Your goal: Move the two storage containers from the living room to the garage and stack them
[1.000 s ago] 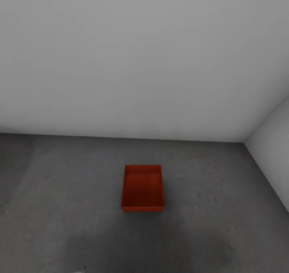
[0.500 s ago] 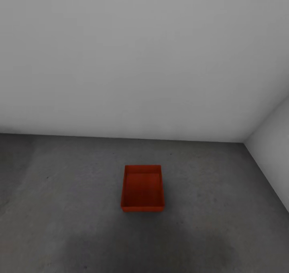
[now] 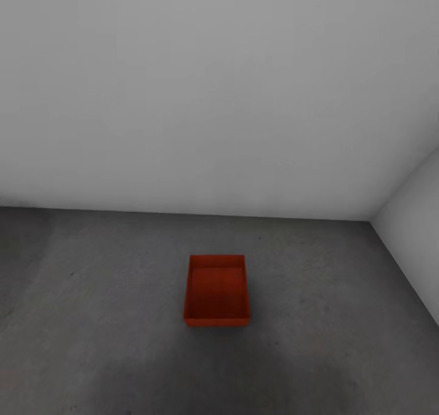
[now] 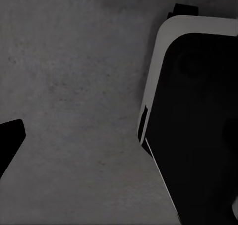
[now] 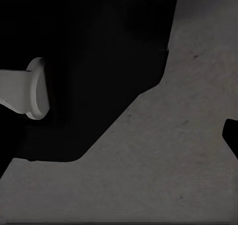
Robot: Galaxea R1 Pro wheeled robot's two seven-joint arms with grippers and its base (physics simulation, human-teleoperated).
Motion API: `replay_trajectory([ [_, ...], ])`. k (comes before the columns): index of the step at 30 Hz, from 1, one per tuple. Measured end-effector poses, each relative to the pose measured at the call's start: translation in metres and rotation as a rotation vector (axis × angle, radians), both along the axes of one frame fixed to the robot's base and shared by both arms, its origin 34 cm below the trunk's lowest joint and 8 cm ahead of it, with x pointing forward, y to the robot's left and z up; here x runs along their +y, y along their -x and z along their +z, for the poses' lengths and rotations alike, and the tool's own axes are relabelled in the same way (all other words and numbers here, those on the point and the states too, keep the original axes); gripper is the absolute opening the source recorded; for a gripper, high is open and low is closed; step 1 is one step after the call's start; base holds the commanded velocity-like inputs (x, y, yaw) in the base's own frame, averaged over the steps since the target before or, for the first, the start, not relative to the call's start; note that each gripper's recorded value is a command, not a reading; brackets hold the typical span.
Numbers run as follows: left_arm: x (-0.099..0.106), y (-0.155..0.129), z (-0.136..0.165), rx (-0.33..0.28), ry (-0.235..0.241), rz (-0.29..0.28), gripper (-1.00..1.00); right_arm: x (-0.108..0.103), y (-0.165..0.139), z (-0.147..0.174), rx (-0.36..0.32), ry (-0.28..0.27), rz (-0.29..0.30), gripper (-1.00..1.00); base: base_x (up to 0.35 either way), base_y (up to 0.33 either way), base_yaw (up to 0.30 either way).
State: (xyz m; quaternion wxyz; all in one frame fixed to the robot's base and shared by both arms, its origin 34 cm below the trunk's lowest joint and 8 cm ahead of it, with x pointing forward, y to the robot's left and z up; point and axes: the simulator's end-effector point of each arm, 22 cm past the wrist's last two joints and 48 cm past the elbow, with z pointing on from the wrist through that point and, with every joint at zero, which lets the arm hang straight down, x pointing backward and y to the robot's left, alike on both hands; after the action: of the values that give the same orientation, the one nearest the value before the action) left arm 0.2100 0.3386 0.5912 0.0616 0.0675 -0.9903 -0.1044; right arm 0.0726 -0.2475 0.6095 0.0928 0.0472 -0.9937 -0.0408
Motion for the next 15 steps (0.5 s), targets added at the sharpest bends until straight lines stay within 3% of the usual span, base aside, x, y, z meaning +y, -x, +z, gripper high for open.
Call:
replay_trajectory([
  [15, 0.0, -0.01, 0.003, -0.024, 0.0, 0.001, 1.0, -0.002, -0.013, -0.001, -0.055, 0.005, -0.001, 1.0, 0.0, 0.0, 0.0],
])
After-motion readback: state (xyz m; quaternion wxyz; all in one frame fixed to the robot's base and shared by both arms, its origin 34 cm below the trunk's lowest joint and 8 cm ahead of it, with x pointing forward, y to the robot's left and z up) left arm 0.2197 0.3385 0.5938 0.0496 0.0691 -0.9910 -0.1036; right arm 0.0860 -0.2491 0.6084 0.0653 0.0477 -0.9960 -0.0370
